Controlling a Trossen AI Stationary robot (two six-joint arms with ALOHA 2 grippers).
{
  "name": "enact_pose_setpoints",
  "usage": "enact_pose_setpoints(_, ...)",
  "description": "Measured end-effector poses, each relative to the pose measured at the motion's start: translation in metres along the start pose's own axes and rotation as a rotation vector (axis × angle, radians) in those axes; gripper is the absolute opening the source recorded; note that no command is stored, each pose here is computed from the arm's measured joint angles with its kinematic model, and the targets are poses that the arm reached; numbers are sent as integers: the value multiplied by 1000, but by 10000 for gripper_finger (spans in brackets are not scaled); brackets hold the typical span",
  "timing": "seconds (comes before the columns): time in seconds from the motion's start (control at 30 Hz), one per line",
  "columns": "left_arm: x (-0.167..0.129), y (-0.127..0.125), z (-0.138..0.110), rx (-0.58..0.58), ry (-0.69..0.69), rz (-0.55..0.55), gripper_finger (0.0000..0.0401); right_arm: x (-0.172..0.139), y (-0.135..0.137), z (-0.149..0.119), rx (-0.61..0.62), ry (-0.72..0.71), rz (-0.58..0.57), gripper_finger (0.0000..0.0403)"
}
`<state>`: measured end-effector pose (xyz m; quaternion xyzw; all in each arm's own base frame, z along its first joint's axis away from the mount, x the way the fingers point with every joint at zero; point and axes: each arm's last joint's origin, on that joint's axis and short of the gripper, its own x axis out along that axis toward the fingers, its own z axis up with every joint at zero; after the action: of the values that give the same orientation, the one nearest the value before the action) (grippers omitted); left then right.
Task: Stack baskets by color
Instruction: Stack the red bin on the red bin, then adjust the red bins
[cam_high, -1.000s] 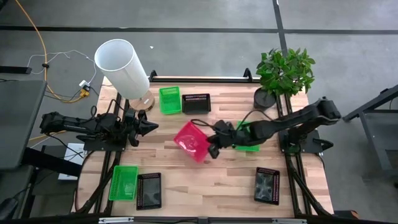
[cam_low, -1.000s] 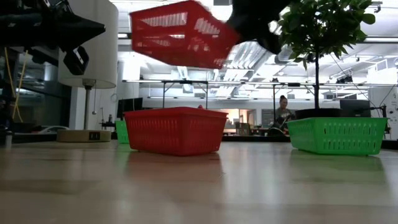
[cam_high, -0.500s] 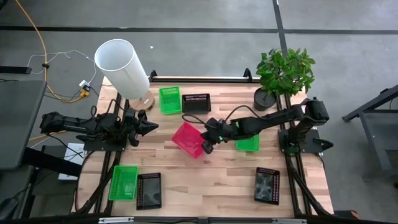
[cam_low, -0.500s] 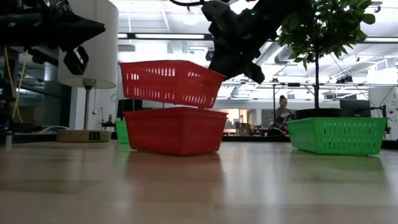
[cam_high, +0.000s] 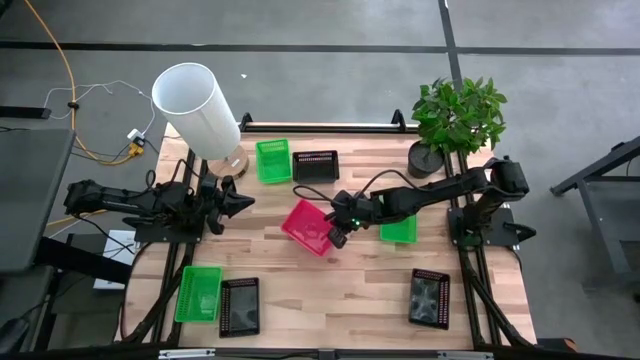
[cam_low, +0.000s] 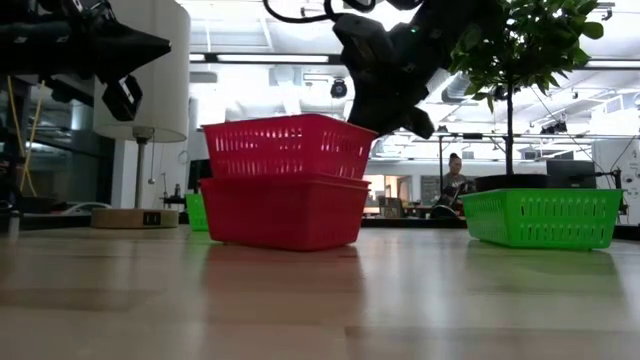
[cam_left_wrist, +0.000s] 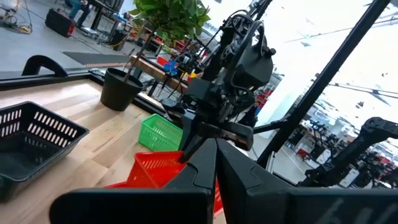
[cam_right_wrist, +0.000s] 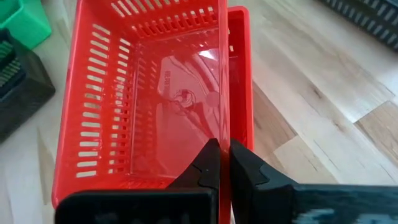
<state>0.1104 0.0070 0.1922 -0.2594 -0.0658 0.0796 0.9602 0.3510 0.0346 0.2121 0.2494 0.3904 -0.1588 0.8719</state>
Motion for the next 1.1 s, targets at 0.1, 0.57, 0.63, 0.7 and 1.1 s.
enact_pose_setpoints(0.1,0,0,0,0,0,0,0,0,0,0,-13,8,11,4)
enact_pose_setpoints(0.57,0,0,0,0,0,0,0,-11,0,7,-42,-12,42,149)
enact_pose_setpoints(0.63,0,0,0,0,1,-1,0,-18,1,15,-52,-27,65,172)
enact_pose_setpoints(0.7,0,0,0,1,1,0,0,-29,2,23,-51,-42,90,190)
enact_pose_setpoints(1.1,0,1,-1,3,11,6,0,-35,30,-10,-231,203,266,108)
